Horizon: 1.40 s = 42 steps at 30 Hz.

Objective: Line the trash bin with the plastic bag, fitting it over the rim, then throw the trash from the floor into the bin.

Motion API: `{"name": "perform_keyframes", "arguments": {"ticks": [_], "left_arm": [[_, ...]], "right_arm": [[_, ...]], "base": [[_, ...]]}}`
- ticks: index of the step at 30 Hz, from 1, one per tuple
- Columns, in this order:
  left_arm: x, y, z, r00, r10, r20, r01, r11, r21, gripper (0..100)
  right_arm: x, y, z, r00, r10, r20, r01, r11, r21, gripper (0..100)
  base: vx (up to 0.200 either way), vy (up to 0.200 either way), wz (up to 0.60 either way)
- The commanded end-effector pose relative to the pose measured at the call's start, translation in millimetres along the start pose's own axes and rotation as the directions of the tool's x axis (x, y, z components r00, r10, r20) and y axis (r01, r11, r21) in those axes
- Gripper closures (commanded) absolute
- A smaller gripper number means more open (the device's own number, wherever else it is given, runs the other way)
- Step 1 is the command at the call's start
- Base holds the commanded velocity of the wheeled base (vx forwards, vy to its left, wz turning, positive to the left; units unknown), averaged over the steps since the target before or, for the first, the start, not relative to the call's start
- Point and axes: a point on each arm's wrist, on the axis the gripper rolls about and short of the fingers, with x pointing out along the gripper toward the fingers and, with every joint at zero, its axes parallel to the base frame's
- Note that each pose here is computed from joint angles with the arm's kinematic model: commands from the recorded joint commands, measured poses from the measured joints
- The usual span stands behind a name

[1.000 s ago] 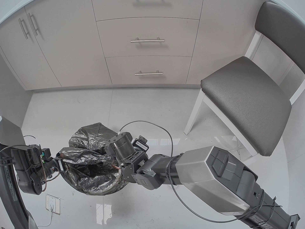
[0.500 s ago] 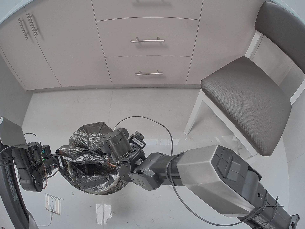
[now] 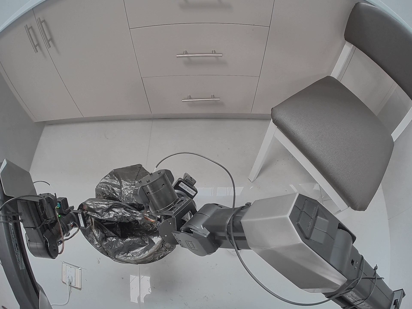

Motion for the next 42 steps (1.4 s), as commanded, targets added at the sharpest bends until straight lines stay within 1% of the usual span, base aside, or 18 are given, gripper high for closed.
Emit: {"name": "perform_keyframes", "arguments": {"ticks": [1,5,9,11,12,15,19,23,28,30,32,33,34,36,37,39,42], "left_arm": [[-2,4,1,1.0,0.006,0.003,-0.006,1.0,-0.006,0],[-12,3,6,1.0,-0.009,0.012,0.009,1.0,-0.002,0],[-37,-6,12,0.996,-0.089,0.009,0.089,0.996,0.004,0],[-37,-6,12,0.996,-0.089,0.009,0.089,0.996,0.004,0],[-47,-10,11,0.994,-0.108,-0.007,0.108,0.993,0.036,0],[-48,-8,8,0.994,-0.105,-0.019,0.107,0.991,0.075,0],[-55,-6,6,0.994,-0.104,-0.029,0.106,0.992,0.073,0],[-65,-8,3,0.991,-0.123,-0.051,0.127,0.989,0.073,0],[-74,-11,-2,0.988,-0.134,-0.08,0.141,0.985,0.096,0],[-75,-12,2,0.988,-0.141,-0.065,0.147,0.984,0.103,0],[-77,-11,20,0.984,-0.174,0.024,0.17,0.979,0.114,0],[-76,-11,22,0.984,-0.173,0.031,0.169,0.979,0.113,0],[-72,-9,37,0.981,-0.167,0.099,0.159,0.983,0.087,0],[-63,-5,61,0.966,-0.164,0.201,0.165,0.986,0.011,0],[-58,-3,69,0.959,-0.163,0.233,0.171,0.985,-0.016,0],[-49,2,82,0.947,-0.159,0.278,0.177,0.983,-0.039,0],[-42,4,87,0.945,-0.158,0.288,0.177,0.983,-0.041,0]], "right_arm": [[-1,0,1,1.0,0.0,0.003,0.0,1.0,0.0,0],[-1,-1,1,1.0,-0.002,0.001,0.002,1.0,0.001,0],[0,-3,1,1.0,-0.003,-0.003,0.003,1.0,-0.002,0],[0,-3,1,1.0,-0.003,-0.003,0.003,1.0,-0.002,0],[0,-3,0,1.0,-0.003,-0.007,0.003,1.0,-0.004,0],[0,-2,0,1.0,-0.002,-0.008,0.002,1.0,-0.006,0],[1,-5,-1,1.0,-0.006,-0.01,0.005,1.0,-0.003,0],[1,-7,0,1.0,-0.01,-0.012,0.01,1.0,-0.001,0],[2,-8,0,0.999,-0.029,-0.021,0.029,1.0,-0.002,0],[2,-8,0,0.999,-0.029,-0.021,0.029,1.0,-0.002,0],[1,-9,0,0.999,-0.031,-0.021,0.031,1.0,-0.001,0],[1,-9,0,0.999,-0.031,-0.021,0.031,1.0,-0.001,0],[1,-9,0,0.999,-0.031,-0.024,0.031,1.0,-0.003,0],[0,-7,0,0.999,-0.029,-0.028,0.029,1.0,-0.009,0],[0,-6,0,0.999,-0.031,-0.028,0.031,0.999,-0.01,0],[0,-5,-1,0.999,-0.036,-0.032,0.035,0.999,-0.014,0],[1,-5,-1,0.999,-0.037,-0.035,0.037,0.999,-0.015,0]], "base": [[0.0,0.0,0.0],[0.0,0.0,0.0],[0.0,0.0,0.0],[0.0,0.0,0.0],[0.0,0.0,0.0],[0.0,0.0,0.0],[0.0,0.0,0.0],[0.0,0.0,0.0],[0.0,0.0,0.0],[0.0,0.0,0.0],[0.0,0.0,0.0],[0.0,0.0,0.0],[0.0,0.0,0.0],[0.0,0.0,0.0],[0.0,0.0,0.0],[0.0,0.0,0.0],[0.0,0.0,0.0]]}}
